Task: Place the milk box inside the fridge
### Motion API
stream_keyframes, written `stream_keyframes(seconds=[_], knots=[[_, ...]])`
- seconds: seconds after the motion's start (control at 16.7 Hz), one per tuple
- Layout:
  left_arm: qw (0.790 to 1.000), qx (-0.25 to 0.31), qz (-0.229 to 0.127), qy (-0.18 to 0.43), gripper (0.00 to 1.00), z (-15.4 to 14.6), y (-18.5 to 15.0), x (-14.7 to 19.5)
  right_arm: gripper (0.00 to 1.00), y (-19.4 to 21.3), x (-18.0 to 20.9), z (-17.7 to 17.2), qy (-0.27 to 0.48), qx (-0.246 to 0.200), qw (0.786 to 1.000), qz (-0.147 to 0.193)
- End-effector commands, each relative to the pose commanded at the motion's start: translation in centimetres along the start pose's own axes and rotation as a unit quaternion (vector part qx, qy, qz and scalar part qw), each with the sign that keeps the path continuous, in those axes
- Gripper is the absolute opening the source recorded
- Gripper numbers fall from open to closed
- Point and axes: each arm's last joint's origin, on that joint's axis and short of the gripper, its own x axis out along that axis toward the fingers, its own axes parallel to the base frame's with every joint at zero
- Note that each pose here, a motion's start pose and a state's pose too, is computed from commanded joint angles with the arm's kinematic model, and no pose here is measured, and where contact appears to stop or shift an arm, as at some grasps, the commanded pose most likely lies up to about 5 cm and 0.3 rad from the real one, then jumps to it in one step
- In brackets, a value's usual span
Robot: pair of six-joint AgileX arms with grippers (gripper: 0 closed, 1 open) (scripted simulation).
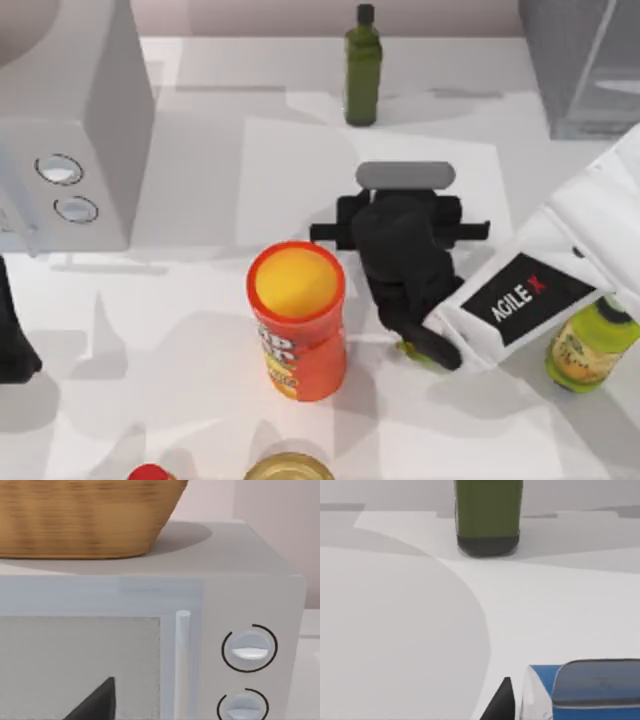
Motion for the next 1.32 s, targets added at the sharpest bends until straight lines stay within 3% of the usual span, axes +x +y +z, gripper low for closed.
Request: stream_keyframes(seconds=[0.36, 0.72, 1.14, 1.32], knots=[[1.0, 0.0, 0.0, 0.0, 1.0, 0.0, 0.0, 0.0, 0.0, -0.6, -0.4, 6.5, -0.007, 0.011, 1.0, -0.026], [1.0, 0.0, 0.0, 0.0, 1.0, 0.0, 0.0, 0.0, 0.0, 0.0, -4.0, 13.6, 0.001, 0.003, 1.0, -0.003], [1.0, 0.0, 0.0, 0.0, 1.0, 0.0, 0.0, 0.0, 0.0, -0.3, -4.3, 14.2, 0.002, 0.0, 1.0, -0.002], [1.0, 0.0, 0.0, 0.0, 1.0, 0.0, 0.0, 0.0, 0.0, -2.5, -4.9, 14.6, 0.012, -0.008, 1.0, -0.005]])
